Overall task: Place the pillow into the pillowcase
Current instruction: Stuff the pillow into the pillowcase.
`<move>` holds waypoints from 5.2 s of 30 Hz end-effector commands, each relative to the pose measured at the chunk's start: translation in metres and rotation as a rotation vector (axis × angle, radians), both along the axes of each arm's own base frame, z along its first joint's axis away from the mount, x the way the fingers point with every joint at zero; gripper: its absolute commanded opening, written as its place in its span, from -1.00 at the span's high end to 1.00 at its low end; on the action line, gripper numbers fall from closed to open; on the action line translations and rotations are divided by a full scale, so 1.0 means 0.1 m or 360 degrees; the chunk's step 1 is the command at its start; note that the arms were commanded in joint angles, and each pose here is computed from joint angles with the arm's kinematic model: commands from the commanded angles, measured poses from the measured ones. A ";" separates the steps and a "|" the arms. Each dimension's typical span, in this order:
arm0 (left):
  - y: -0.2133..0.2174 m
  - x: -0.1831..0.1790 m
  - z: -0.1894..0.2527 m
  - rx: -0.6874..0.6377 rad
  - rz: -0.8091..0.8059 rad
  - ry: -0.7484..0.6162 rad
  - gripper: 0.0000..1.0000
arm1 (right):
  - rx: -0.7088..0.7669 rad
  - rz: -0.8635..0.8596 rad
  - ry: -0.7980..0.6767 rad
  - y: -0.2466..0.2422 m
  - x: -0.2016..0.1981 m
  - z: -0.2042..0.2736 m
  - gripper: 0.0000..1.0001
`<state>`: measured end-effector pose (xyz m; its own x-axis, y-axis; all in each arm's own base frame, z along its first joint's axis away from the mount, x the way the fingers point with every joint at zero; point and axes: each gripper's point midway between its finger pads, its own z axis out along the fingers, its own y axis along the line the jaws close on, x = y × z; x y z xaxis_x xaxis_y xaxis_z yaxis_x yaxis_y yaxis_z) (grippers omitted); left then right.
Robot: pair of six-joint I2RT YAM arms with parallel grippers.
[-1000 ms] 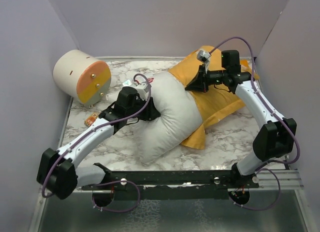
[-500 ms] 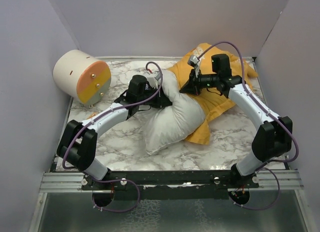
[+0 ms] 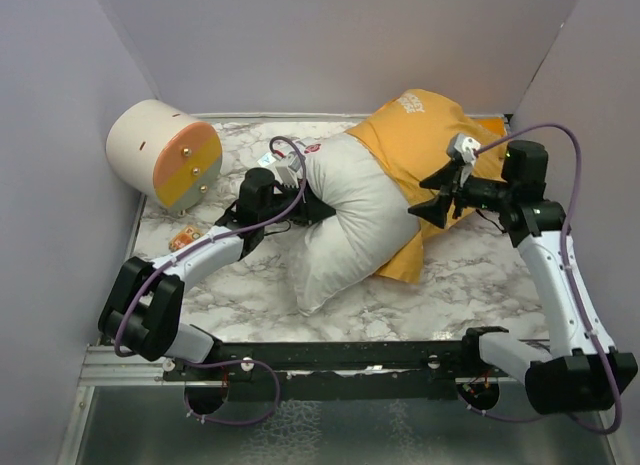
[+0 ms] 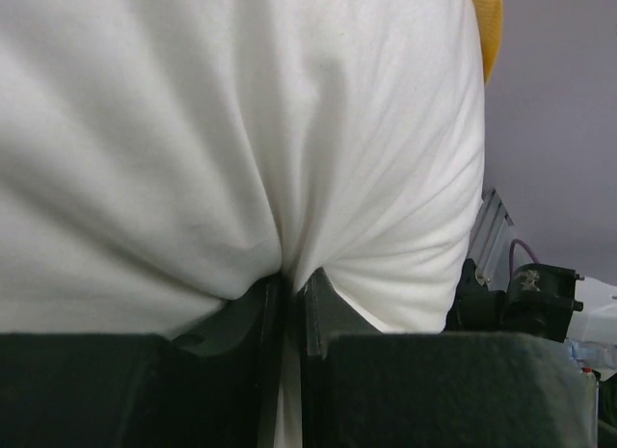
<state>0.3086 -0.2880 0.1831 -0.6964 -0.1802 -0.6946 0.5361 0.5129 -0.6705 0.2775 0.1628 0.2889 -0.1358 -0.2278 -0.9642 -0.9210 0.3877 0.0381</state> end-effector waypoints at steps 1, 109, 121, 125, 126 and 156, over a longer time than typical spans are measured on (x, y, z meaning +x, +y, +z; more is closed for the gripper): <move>0.10 0.06 -0.09 0.0041 0.0100 0.0017 0.76 | -0.0179 -0.0350 0.0089 -0.38 0.10 -0.47 -0.38; -0.61 0.19 1.13 -0.0297 -0.0389 -0.0580 1.00 | 0.0090 0.0545 -0.0032 1.10 0.27 0.83 0.99; -0.56 0.15 0.58 -0.0355 -0.0368 -0.0411 1.00 | -0.0034 0.0265 -0.0244 0.60 0.21 0.88 0.32; -0.58 0.12 0.55 -0.0339 -0.0383 -0.0412 1.00 | -0.0005 0.0216 -0.0362 0.41 0.04 1.18 -0.28; -0.59 0.12 0.54 -0.0339 -0.0384 -0.0409 1.00 | -0.0001 0.0156 -0.0370 0.32 0.05 1.20 -0.44; -0.79 0.81 1.42 -0.0490 -0.0277 -0.0572 1.00 | 0.0230 0.0651 -0.0351 0.62 -0.33 1.41 0.99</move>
